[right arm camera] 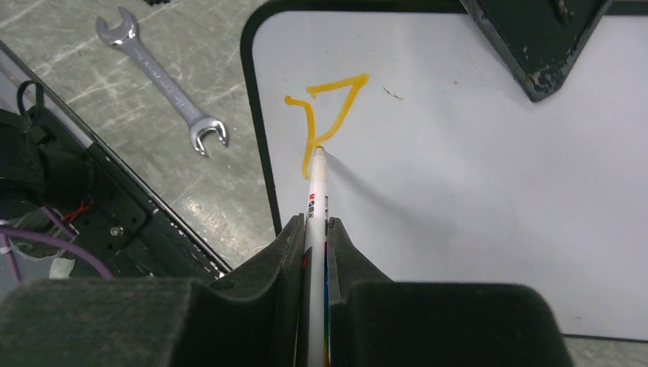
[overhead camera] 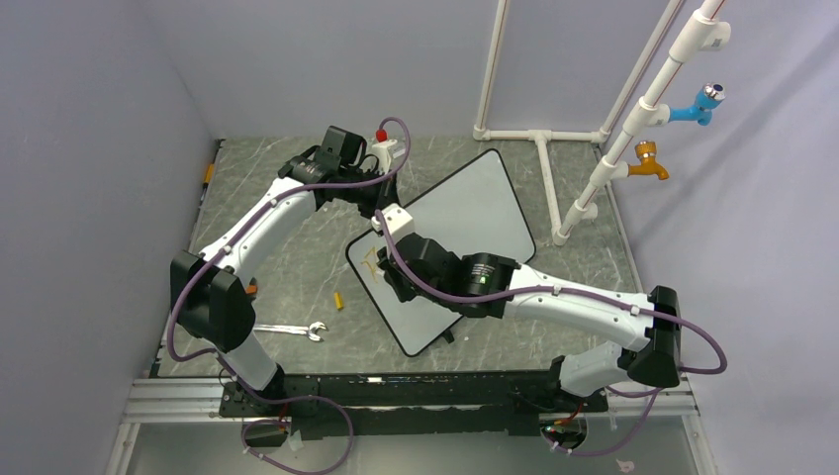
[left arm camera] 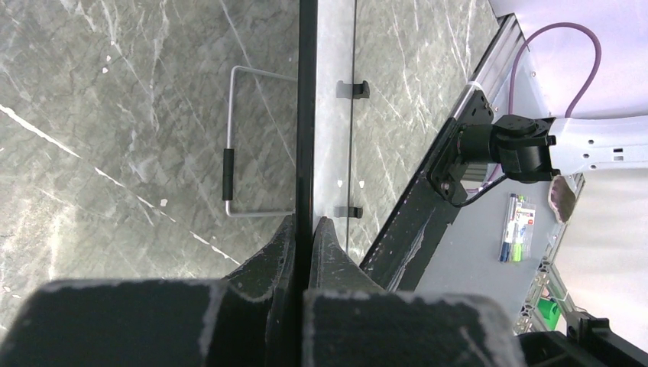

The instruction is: Write a sentence on the whiteboard

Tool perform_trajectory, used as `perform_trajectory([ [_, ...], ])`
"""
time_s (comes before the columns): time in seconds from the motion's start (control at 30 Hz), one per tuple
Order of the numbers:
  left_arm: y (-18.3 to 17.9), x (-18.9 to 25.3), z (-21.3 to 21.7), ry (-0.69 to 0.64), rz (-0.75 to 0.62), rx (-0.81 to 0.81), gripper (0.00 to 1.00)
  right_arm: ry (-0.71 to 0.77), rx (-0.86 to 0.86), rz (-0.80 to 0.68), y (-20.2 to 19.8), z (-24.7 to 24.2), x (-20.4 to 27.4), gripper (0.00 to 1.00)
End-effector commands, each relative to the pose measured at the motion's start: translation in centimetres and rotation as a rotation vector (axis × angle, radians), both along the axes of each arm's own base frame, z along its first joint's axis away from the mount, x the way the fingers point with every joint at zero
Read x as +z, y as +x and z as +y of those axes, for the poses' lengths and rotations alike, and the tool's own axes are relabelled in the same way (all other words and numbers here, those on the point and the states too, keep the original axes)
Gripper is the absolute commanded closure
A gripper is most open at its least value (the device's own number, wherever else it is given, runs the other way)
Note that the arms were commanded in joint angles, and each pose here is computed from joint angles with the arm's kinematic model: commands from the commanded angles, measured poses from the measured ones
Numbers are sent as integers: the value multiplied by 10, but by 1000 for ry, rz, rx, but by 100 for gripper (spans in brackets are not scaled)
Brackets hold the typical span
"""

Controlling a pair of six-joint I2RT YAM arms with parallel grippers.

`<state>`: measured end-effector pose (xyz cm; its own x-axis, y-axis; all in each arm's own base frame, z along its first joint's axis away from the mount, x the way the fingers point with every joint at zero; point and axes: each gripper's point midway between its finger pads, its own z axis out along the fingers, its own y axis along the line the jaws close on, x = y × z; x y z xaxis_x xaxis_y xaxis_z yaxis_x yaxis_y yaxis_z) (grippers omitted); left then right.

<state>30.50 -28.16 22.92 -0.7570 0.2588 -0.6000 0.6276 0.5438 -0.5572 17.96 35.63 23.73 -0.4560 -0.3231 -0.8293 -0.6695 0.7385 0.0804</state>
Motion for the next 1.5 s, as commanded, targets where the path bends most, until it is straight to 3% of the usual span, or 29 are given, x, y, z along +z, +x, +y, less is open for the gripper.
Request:
perform_trajectory([
  [0.0, 27, -8, 24, 147, -155, 95, 100, -62, -80, -16, 8, -23, -12, 100],
  [0.37, 27, -8, 24, 147, -155, 95, 100, -72, -56, 16, 0, -28, -23, 100],
  [0.77, 27, -9, 24, 150, -153, 95, 100, 16, 48, 23, -6, 4, -2, 100],
  [1.13, 27, -8, 25, 149, -157, 95, 100, 28, 30, -22, 3, 9, 13, 100],
  [1.47, 27, -7, 26, 159, -163, 99, 100, 184, 35, -73, -6, -12, 56, 100],
])
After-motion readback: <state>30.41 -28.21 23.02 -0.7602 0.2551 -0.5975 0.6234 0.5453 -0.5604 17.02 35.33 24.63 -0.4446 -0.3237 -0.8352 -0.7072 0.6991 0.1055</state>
